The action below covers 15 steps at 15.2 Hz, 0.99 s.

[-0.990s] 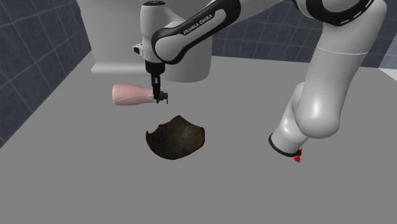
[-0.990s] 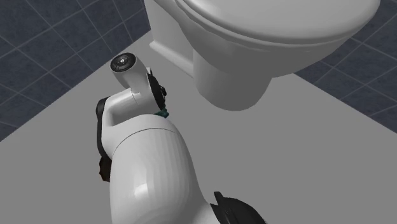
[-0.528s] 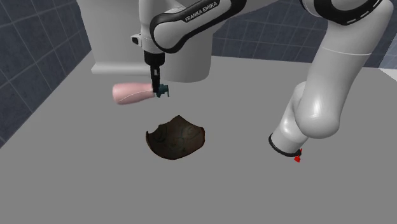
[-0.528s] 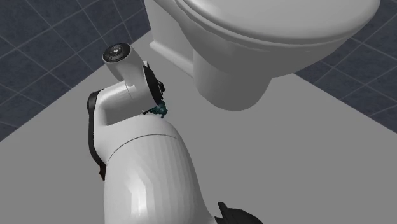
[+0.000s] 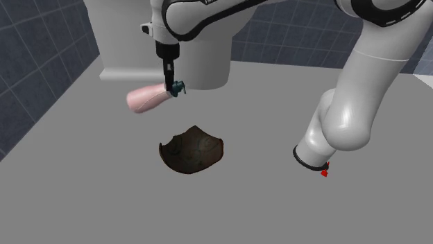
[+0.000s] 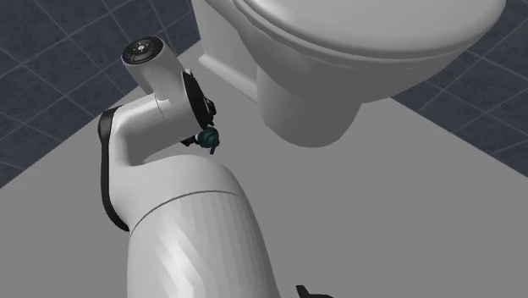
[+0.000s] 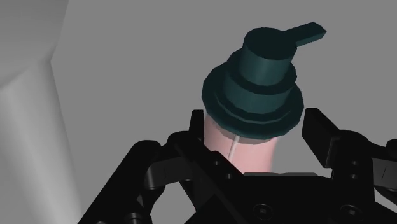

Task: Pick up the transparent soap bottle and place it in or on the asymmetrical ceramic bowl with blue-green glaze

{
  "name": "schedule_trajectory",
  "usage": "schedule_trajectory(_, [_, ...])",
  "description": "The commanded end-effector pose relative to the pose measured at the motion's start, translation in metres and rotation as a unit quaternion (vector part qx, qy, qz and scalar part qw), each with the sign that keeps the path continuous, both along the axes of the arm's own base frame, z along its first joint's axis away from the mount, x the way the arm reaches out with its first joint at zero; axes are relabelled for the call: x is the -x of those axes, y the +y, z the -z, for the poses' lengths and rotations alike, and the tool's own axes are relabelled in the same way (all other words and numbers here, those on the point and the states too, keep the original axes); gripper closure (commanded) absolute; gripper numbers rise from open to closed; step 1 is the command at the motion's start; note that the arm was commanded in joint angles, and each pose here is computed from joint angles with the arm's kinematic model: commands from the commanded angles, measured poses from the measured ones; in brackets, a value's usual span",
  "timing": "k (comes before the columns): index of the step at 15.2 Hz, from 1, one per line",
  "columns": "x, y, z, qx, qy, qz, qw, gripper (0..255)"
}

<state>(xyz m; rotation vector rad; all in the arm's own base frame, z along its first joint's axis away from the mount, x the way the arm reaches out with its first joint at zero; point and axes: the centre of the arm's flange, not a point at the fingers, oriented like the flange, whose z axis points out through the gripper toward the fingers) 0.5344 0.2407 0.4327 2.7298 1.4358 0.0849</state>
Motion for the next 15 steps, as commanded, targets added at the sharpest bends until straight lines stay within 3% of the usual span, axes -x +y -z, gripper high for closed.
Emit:
schedule_trajectory(1, [0.000, -0.001, -0.011, 0.000, 0.000, 0.000, 1.0000, 255])
schedule_trajectory(11, [0.000, -0.001, -0.060, 0.000, 0.000, 0.000, 1.0000, 255])
schedule_trajectory(14, [0.039, 0.007, -0.062, 0.000, 0.000, 0.000, 1.0000, 255])
schedule_trajectory(15, [0.026, 0.006, -0.062, 0.000, 0.000, 0.000, 1.0000, 255])
